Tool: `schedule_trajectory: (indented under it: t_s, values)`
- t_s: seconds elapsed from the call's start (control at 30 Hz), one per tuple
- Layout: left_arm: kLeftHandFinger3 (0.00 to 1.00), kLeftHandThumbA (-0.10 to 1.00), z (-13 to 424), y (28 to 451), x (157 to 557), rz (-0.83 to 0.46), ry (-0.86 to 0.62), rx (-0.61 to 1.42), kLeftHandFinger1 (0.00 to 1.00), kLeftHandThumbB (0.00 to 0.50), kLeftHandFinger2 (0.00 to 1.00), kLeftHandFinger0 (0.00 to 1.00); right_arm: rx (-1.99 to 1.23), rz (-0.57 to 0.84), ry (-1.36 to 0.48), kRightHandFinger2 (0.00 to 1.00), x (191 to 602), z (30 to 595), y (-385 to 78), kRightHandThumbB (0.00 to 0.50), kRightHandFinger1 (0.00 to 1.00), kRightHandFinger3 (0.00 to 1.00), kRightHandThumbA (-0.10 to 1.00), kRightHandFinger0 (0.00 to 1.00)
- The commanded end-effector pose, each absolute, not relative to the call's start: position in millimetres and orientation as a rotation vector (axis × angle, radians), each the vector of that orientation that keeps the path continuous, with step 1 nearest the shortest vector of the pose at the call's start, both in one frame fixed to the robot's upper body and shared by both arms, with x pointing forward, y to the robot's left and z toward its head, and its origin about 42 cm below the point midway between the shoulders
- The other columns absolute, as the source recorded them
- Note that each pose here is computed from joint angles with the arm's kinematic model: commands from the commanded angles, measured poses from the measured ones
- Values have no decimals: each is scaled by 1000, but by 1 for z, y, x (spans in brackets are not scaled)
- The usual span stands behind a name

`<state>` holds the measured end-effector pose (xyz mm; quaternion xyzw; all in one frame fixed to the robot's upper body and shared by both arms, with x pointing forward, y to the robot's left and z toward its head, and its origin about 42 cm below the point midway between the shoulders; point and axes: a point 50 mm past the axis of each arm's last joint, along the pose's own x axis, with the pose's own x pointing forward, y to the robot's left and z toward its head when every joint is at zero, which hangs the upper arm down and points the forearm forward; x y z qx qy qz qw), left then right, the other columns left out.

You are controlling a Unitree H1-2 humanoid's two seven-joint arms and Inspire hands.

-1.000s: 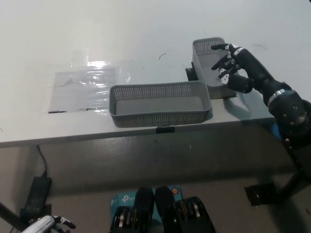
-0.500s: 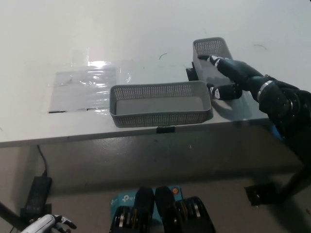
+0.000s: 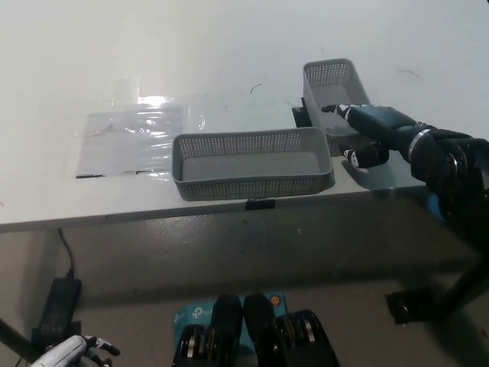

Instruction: The robot uses its right hand to pick up the grey box kept on the middle on the desk and place it on top of another box next to it in a right angle

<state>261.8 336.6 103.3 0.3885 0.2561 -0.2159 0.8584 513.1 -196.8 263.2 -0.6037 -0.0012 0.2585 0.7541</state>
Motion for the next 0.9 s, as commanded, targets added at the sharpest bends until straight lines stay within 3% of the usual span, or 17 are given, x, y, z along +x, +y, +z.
schedule_trajectory:
  t_s: [0.0, 0.07, 0.37, 0.5, 0.53, 0.57, 0.6, 0.63, 0.67, 0.73, 0.77, 0.8, 0.83, 0.87]
  values:
    - [715, 361, 119, 346, 269, -424, 519, 833, 431, 341, 560, 478, -1362, 551, -81, 1000, 526, 294, -199, 308, 1000, 1000, 317, 1000]
    - [675, 355, 120, 346, 270, -427, 512, 837, 420, 333, 542, 460, -1336, 555, -62, 1000, 527, 289, -200, 278, 1000, 1000, 278, 1000]
    - [648, 380, 125, 348, 273, -423, 487, 840, 415, 348, 554, 452, -1338, 612, 3, 1000, 525, 253, -194, 257, 1000, 1000, 303, 1000]
    - [720, 379, 129, 347, 274, -420, 490, 856, 482, 340, 627, 519, -1423, 616, 9, 1000, 524, 243, -191, 233, 1000, 1000, 282, 1000]
    - [720, 379, 129, 347, 274, -420, 491, 855, 483, 340, 626, 518, -1441, 616, 6, 1000, 524, 242, -191, 234, 1000, 1000, 280, 960]
    - [713, 371, 131, 348, 277, -417, 487, 847, 459, 343, 611, 494, -1486, 610, -4, 948, 526, 243, -190, 239, 937, 1000, 290, 796]
    - [705, 368, 132, 348, 277, -414, 486, 846, 432, 350, 577, 466, -1527, 611, -6, 877, 526, 242, -187, 238, 786, 1000, 270, 632]
    - [704, 371, 132, 348, 278, -418, 481, 854, 433, 349, 577, 466, -1580, 620, -17, 862, 526, 241, -186, 235, 725, 1000, 278, 578]
    - [710, 385, 133, 348, 279, -422, 485, 871, 448, 340, 594, 478, -1659, 632, -34, 733, 524, 239, -181, 222, 550, 1000, 206, 420]
    - [702, 382, 134, 348, 280, -425, 471, 882, 499, 338, 640, 537, -1764, 625, -59, 477, 523, 237, -176, 217, 269, 1000, 141, 202]
    - [712, 377, 135, 348, 280, -423, 470, 882, 511, 331, 653, 554, -1841, 623, -88, 325, 522, 236, -173, 108, 113, 1000, -25, 75]
    - [716, 376, 136, 349, 280, -421, 472, 880, 514, 331, 656, 559, -1925, 624, -124, 280, 521, 234, -169, 75, 71, 1000, -97, 41]
    - [736, 381, 137, 349, 280, -420, 474, 880, 524, 333, 672, 566, -1964, 621, -175, 218, 520, 233, -168, 6, 19, 967, -95, 2]
    - [738, 391, 137, 349, 279, -420, 475, 880, 540, 340, 684, 584, -1981, 619, -197, 204, 520, 233, -167, 1, 10, 882, -78, 0]
